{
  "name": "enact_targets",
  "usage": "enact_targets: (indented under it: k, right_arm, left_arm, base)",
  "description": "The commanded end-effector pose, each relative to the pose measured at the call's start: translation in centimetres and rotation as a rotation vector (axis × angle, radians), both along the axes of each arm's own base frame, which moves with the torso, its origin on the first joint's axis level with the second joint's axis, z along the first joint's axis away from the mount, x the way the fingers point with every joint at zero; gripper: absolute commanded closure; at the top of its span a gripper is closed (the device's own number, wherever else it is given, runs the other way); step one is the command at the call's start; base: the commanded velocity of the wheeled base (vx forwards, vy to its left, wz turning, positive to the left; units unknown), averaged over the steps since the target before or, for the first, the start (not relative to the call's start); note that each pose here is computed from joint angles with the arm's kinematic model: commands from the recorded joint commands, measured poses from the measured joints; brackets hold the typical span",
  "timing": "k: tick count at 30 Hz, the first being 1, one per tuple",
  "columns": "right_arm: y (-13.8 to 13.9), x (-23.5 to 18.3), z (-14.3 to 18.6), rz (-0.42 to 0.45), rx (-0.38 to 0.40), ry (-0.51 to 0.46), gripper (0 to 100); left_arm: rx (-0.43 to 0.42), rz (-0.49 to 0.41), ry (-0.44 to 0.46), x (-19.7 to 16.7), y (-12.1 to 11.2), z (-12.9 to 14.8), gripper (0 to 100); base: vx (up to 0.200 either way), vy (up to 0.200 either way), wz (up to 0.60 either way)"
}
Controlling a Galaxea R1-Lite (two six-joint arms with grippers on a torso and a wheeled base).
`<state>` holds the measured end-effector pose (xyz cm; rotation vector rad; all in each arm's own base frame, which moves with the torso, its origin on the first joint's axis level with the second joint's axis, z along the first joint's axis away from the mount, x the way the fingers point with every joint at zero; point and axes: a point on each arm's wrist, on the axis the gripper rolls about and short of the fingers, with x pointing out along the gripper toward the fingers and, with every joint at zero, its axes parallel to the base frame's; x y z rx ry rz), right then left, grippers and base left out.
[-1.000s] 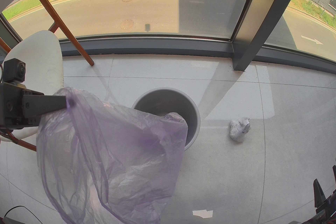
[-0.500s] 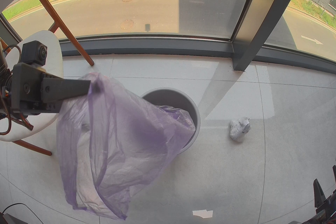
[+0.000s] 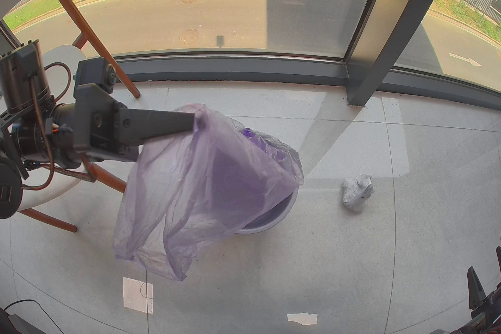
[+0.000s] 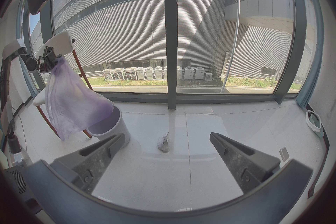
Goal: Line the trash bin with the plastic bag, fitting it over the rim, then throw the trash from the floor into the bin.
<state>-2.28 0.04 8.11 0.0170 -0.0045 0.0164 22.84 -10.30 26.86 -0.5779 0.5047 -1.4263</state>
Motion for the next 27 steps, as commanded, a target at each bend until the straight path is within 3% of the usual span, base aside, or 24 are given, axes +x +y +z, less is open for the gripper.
enact_targets:
  k: [1, 7, 14, 23, 26, 27]
  right_arm:
    - [0.0, 0.0, -0.5, 0.0, 0.0, 0.006, 0]
    - [0.0, 0.0, -0.5, 0.0, 0.0, 0.006, 0]
    - [0.0, 0.0, -0.5, 0.0, 0.0, 0.006, 0]
    - [0.0, 0.0, -0.3, 0.012, -0.048, -0.004, 0]
    - [0.1, -1.3, 5.1, 0.04, -0.033, -0.196, 0]
    - [0.1, -0.8, 6.8, 0.062, 0.0, -0.164, 0]
  left_arm:
    - [0.011, 0.008, 0.038, 1.8, -1.9, -0.9, 100]
    - [0.023, -0.036, 0.065, 1.2, -3.4, -1.7, 100]
    - [0.047, -0.054, 0.119, -1.0, -2.6, -3.5, 100]
    - [0.021, 0.007, 0.064, -1.9, -1.9, -1.9, 100]
    - [0.012, 0.054, 0.05, -1.6, -2.1, -1.3, 100]
    - [0.013, 0.063, 0.053, -1.6, -2.1, -1.3, 100]
  base:
    - [0.0, 0.0, 0.0]
    - [0.0, 0.0, 0.0]
    - [0.0, 0.0, 0.0]
    - [0.0, 0.0, 0.0]
    - [0.0, 0.0, 0.0]
    - [0.0, 0.0, 0.0]
